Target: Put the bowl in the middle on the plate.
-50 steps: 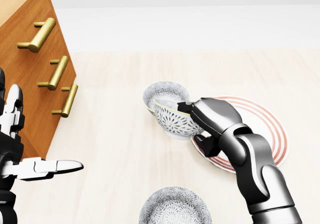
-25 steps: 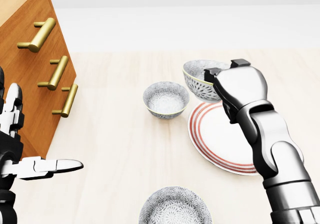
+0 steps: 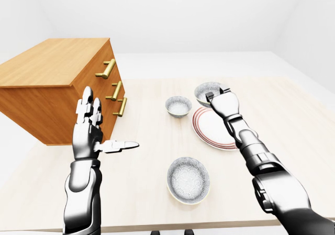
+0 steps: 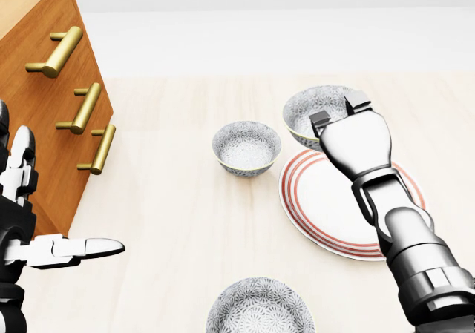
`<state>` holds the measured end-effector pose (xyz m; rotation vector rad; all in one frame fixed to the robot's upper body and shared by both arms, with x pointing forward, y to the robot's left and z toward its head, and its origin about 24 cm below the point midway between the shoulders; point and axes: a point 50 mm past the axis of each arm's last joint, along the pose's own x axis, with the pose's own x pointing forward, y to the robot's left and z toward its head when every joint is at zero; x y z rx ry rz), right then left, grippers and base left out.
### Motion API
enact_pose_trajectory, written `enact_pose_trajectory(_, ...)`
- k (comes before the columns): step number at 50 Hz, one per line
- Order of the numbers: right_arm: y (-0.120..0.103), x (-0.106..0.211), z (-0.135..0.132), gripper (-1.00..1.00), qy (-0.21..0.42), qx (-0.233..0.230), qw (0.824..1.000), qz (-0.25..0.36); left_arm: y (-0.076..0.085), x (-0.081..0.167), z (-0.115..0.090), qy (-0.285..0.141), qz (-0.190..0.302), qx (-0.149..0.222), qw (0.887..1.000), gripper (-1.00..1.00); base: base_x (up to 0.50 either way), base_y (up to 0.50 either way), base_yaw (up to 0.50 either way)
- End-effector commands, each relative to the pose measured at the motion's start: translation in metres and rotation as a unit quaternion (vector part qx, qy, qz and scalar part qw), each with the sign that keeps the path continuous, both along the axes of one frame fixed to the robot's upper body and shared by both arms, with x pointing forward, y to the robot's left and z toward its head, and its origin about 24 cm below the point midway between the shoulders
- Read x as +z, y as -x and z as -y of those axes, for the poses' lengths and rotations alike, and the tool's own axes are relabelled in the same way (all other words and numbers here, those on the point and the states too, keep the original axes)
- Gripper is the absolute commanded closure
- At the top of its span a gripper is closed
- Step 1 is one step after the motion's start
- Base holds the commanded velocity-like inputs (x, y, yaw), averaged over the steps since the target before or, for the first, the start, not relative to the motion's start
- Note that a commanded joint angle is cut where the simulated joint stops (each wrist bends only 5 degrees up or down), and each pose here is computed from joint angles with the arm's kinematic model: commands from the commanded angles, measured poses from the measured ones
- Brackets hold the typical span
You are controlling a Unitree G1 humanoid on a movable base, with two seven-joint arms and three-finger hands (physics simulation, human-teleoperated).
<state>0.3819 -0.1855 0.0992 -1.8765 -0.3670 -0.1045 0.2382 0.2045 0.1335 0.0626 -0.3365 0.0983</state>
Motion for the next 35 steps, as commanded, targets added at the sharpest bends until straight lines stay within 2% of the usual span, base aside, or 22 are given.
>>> enact_pose_trajectory(1,0.004,-0.033,0.007,1.00,0.012,-0.022,0.996,-0.084,0.000,-0.001,0.000,0.000,-0.002,0.000,1.000,-1.00,0.00,0.00,0.00)
enact_pose_trajectory(5,0.007,-0.042,0.010,1.00,-0.008,-0.035,0.994,-0.102,0.000,-0.001,0.000,0.000,-0.003,0.000,1.000,-1.00,0.00,0.00,0.00)
enact_pose_trajectory(6,0.008,-0.043,0.013,1.00,-0.032,-0.046,0.993,-0.104,0.000,-0.001,0.000,0.000,-0.002,0.000,1.000,-1.00,0.00,0.00,0.00)
enact_pose_trajectory(17,0.009,-0.039,0.036,1.00,-0.099,-0.097,0.986,-0.097,0.000,0.001,0.000,0.000,0.003,0.000,1.000,-1.00,0.00,0.00,0.00)
enact_pose_trajectory(35,0.010,-0.029,0.057,1.00,-0.158,-0.137,0.975,-0.074,0.000,0.001,0.000,0.000,0.001,0.000,1.000,-1.00,0.00,0.00,0.00)
